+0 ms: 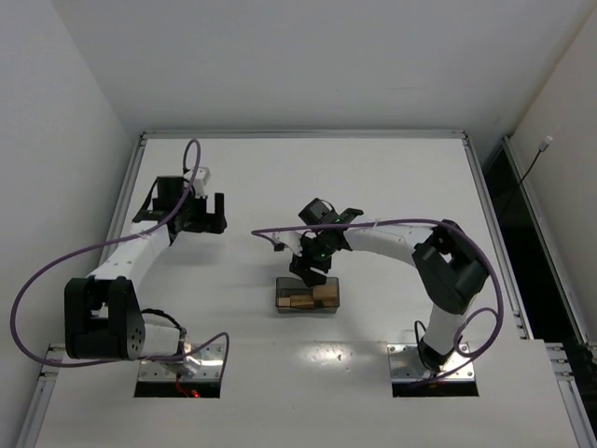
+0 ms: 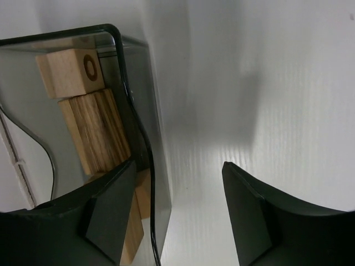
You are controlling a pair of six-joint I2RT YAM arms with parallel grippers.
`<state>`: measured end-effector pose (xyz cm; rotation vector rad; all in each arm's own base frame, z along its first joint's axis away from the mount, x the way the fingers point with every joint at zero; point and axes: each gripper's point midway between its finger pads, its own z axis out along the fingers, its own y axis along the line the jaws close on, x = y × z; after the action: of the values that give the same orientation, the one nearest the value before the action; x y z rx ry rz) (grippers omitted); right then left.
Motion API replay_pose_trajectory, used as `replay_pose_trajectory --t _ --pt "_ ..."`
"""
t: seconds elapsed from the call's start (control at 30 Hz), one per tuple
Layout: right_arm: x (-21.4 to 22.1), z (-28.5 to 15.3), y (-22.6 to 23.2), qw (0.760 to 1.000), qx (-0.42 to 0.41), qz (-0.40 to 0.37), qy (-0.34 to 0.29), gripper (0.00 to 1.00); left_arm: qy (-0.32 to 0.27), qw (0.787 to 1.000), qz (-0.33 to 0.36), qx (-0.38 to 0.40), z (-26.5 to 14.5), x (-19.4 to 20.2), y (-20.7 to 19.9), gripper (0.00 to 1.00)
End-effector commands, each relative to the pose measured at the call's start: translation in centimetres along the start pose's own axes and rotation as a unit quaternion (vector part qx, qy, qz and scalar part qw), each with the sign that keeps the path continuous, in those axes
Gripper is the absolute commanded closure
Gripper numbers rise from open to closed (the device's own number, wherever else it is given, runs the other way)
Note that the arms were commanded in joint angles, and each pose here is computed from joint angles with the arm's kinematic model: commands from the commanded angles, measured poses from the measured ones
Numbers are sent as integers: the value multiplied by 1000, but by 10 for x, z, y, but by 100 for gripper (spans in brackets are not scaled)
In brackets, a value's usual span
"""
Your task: Build the wood block tower
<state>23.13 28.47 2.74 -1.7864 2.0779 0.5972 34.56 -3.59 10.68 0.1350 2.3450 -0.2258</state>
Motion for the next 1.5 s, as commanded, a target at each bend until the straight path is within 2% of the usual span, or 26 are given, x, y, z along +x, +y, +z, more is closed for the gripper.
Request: replay_pose_trajectory --t 0.0,0.1,0.2,0.27,0.37,0.4,0.5,0.57,0.67,0.7,0.73,0.77,0.8,0.83,0.87,0.9,1.07,1.27,1.37,1.47 --pt "-8 13 -1 1000 -3 -6 -10 41 -22 1000 4 11 -3 -20 0 0" --pt "-9 18 0 1000 -15 -8 -12 48 -23 1000 1 7 -3 -22 4 0" --pt "-7 25 3 1000 -26 -6 1 62 -23 1000 1 7 -1 -24 4 0" --pt "-5 31 1 999 -34 1 15 65 -23 1000 1 12 -1 -24 3 0" --pt "-4 35 3 999 -36 11 28 82 -24 1000 2 8 -1 -27 7 0" --pt "1 38 1 999 -34 13 36 97 -24 1000 2 8 -1 -27 7 0" --pt "4 37 -3 999 -19 17 45 100 -24 1000 -1 5 -1 -27 10 0" --pt "-3 23 -11 999 7 24 30 100 -21 1000 -5 2 1 -25 14 0" --pt "-16 -9 -39 994 107 25 7 100 -20 999 -30 -19 4 -24 20 0" --pt "-16 -25 -58 984 174 32 13 100 -21 998 -48 -28 5 -27 22 0" --pt "-32 -47 -69 972 232 27 -22 100 -17 997 -60 -53 6 -24 31 0" --pt "-27 -52 -83 960 277 40 -17 100 -23 995 -70 -64 5 -29 34 0" --pt "-25 -81 -95 933 357 47 -17 100 -25 993 -88 -74 7 -33 36 2" --pt "-33 -94 -100 918 393 46 -26 100 -20 991 -98 -91 7 -31 42 4" --pt "-28 -114 -115 888 456 59 -15 100 -11 989 -106 -98 10 -29 44 4" --pt "-33 -123 -117 875 480 60 -16 100 -3 988 -115 -102 10 -26 47 4" --pt "-40 -158 -123 818 575 29 17 100 11 987 -122 -107 16 -26 50 2" --pt "-36 -152 -122 771 630 -35 90 100 18 987 -111 -111 14 -26 55 1" --pt "-22 -143 -121 752 644 -50 130 100 8 988 -109 -111 9 -32 55 1" --pt "-14 -129 -110 751 639 -67 149 100 8 988 -107 -114 8 -31 58 1"
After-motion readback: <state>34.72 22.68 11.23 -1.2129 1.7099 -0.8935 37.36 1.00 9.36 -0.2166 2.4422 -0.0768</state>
